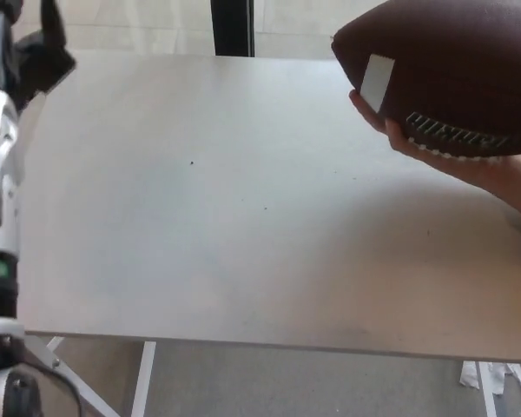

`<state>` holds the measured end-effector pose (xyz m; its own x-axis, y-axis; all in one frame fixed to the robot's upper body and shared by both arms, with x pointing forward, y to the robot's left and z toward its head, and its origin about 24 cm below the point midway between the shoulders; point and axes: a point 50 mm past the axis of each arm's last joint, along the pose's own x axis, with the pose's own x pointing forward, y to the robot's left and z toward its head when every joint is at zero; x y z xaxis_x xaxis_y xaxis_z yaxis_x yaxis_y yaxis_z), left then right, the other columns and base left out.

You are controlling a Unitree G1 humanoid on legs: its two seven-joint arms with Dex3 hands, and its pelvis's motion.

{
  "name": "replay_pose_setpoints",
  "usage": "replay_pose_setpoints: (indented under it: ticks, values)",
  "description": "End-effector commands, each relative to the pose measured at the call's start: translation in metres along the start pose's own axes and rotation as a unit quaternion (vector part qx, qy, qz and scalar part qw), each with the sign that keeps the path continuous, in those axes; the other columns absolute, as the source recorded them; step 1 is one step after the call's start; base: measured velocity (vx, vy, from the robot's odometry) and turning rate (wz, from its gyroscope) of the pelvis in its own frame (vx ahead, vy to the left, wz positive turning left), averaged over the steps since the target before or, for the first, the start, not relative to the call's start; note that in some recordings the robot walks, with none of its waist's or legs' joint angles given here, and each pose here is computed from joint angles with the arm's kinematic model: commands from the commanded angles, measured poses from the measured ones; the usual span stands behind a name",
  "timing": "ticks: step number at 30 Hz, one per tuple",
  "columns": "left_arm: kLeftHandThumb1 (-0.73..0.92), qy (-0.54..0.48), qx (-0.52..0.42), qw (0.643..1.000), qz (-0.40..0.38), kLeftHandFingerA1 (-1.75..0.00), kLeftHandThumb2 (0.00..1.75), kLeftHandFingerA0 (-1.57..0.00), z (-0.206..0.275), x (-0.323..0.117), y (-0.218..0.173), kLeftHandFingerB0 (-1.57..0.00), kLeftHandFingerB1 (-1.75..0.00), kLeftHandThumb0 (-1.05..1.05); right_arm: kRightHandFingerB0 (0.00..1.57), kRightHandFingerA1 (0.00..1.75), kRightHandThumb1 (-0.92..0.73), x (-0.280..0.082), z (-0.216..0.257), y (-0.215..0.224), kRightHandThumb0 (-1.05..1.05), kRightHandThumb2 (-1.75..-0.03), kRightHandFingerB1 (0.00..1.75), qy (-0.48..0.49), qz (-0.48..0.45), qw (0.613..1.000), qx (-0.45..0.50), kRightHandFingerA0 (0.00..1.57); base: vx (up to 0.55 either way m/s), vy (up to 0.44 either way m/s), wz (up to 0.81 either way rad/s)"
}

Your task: The robot uses both its hands to grab the left and right ends of a football kept in the middle of the desk infront of it, lifts it up and places it in the palm of a person

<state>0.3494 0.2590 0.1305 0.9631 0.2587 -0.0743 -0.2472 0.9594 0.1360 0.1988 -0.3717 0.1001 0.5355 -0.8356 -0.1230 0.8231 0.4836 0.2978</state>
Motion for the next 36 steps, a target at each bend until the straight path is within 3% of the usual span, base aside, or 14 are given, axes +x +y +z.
replay_pose_setpoints:
  ticks: [1,3,12,16,18,20,21,22,23,24,25,26,27,36]
  values:
    - [0.92,-0.048,-0.01,0.977,0.207,-0.65,0.67,-0.34,-0.039,-0.227,0.213,-0.11,-0.5,-0.88,0.39,0.8,-0.64,-0.068,0.107,-0.143,-0.76,-1.05,0.66,-0.104,-0.042,0.993,-0.022,0.58,0.0,0.0,0.0]
    - [0.73,-0.055,-0.018,0.966,0.253,-0.66,1.12,-0.31,-0.047,-0.245,0.23,-0.04,-0.54,-0.82,0.31,1.06,-0.83,-0.072,0.1,-0.16,-0.77,-0.65,0.7,-0.116,-0.063,0.991,-0.036,0.54,0.0,0.0,0.0]
    - [0.91,-0.017,0.008,0.936,0.351,-0.71,0.67,-0.33,-0.07,-0.288,0.276,-0.09,-0.58,-0.87,0.15,1.63,-0.8,-0.075,0.041,-0.207,-0.81,-0.68,1.13,-0.03,-0.208,0.974,-0.081,0.88,0.0,0.0,0.0]
    - [0.9,-0.007,0.002,0.93,0.369,-0.68,0.67,-0.37,-0.076,-0.294,0.284,-0.12,-0.56,-0.9,0.05,1.56,-0.85,-0.074,0.022,-0.213,-0.79,-0.65,0.91,0.018,-0.238,0.966,-0.102,0.71,0.0,0.0,0.0]
    - [0.89,-0.003,-0.001,0.925,0.379,-0.68,0.67,-0.37,-0.079,-0.293,0.287,-0.13,-0.56,-0.88,0.02,1.23,-0.74,-0.07,0.012,-0.212,-0.83,-1.12,0.4,0.062,-0.226,0.966,-0.108,0.68,0.0,0.0,0.0]
    - [0.9,0.0,-0.006,0.924,0.382,-0.7,0.67,-0.33,-0.081,-0.287,0.288,-0.11,-0.56,-0.88,0.0,1.44,-0.7,-0.063,0.005,-0.203,-0.85,-1.06,0.35,0.131,-0.223,0.961,-0.097,1.03,0.0,0.0,0.0]
    - [0.7,0.013,-0.017,0.924,0.383,-0.69,1.08,-0.29,-0.083,-0.275,0.284,-0.09,-0.57,-0.83,0.0,1.36,-0.87,-0.056,0.003,-0.191,-0.72,-0.6,0.71,0.143,-0.219,0.961,-0.086,0.2,0.0,0.0,0.0]
    - [0.71,0.021,-0.037,0.925,0.378,-0.68,1.11,-0.26,-0.086,-0.265,0.281,-0.01,-0.52,-0.86,0.03,0.63,-0.52,-0.049,0.001,-0.185,-0.4,-1.1,0.58,0.151,-0.213,0.962,-0.083,0.1,0.0,0.0,0.0]
    - [0.89,0.025,-0.084,0.925,0.371,-0.76,0.67,-0.23,-0.087,-0.254,0.277,-0.07,-0.55,-0.88,0.01,0.78,-0.65,-0.041,-0.001,-0.178,-0.81,-1.01,0.57,0.16,-0.209,0.961,-0.086,0.2,0.0,0.0,0.0]
    - [0.71,0.028,-0.117,0.924,0.363,-0.7,1.1,-0.22,-0.088,-0.246,0.273,-0.04,-0.55,-0.87,0.0,1.01,-0.88,-0.034,-0.002,-0.172,-0.78,-0.64,0.43,0.167,-0.201,0.961,-0.094,0.1,0.0,0.0,0.0]
    - [0.75,0.034,-0.146,0.925,0.349,-0.7,1.12,-0.23,-0.088,-0.235,0.265,-0.03,-0.52,-0.85,0.0,0.53,-0.72,-0.024,-0.001,-0.164,-0.88,-1.09,0.28,0.173,-0.189,0.961,-0.109,0.01,0.0,0.0,0.0]
    - [0.67,0.046,-0.156,0.929,0.331,-0.68,1.05,-0.26,-0.089,-0.22,0.254,-0.1,-0.55,-0.85,0.0,0.85,-0.76,-0.012,0.0,-0.15,-0.88,-1.06,0.28,0.168,-0.177,0.964,-0.106,0.33,0.0,0.0,0.0]
    - [0.88,0.063,-0.169,0.934,0.309,-0.7,0.67,-0.21,-0.093,-0.2,0.24,-0.11,-0.5,-0.84,0.0,0.63,-0.77,0.004,0.002,-0.131,-0.84,-0.83,0.0,0.162,-0.165,0.97,-0.082,0.0,0.0,0.0,0.0]
    - [0.68,0.298,-0.066,0.939,0.162,-0.69,1.01,-0.21,-0.175,-0.188,0.183,-0.06,-0.57,-0.88,0.0,0.69,-0.6,0.018,-0.018,-0.13,-0.89,-0.98,0.26,0.158,-0.145,0.971,-0.101,0.14,0.01,-0.001,0.0]
